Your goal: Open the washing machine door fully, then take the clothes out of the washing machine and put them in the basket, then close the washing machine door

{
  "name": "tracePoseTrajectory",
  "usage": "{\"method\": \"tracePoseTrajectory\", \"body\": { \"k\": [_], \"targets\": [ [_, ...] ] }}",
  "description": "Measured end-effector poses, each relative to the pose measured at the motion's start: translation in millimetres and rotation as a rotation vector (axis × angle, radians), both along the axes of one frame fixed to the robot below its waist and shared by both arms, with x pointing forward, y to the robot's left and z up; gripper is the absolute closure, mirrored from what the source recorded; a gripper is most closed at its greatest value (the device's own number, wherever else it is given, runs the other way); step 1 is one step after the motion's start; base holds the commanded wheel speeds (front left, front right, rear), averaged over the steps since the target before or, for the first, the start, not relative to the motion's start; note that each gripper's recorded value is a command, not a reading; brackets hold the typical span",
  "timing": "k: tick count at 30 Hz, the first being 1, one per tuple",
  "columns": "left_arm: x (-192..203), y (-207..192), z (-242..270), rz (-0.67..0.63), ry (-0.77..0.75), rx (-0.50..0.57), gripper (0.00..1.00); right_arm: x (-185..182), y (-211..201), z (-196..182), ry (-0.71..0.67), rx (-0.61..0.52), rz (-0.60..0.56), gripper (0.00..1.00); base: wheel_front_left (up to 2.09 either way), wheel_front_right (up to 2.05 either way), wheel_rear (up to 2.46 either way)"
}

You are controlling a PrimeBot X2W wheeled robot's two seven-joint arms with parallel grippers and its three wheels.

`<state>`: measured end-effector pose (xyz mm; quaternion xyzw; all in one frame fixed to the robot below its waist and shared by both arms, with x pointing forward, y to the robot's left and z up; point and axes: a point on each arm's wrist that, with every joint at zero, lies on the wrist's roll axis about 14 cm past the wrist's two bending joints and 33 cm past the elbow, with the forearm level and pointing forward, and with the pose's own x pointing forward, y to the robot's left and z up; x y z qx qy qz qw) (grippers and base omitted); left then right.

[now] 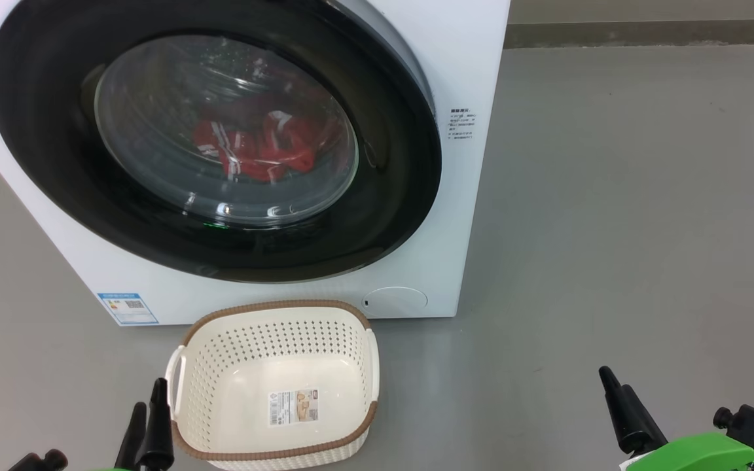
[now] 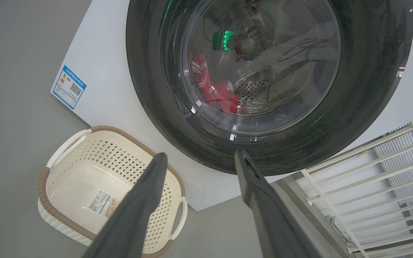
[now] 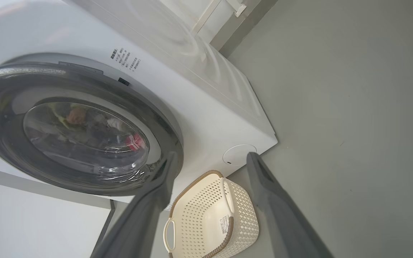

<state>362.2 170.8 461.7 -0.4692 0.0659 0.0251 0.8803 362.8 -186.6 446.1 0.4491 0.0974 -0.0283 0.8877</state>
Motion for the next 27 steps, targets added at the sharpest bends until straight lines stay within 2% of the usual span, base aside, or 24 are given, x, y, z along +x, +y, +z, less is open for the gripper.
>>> {"method": "tracePoseTrajectory", "body": {
  "k": [27],
  "targets": [
    [2,-9,16,-0.070,-0.088,0.379,0.00,4,9,16,-0.097,-0.396,0.110,0.00,0.00,0.00,0.00]
  ]
}}
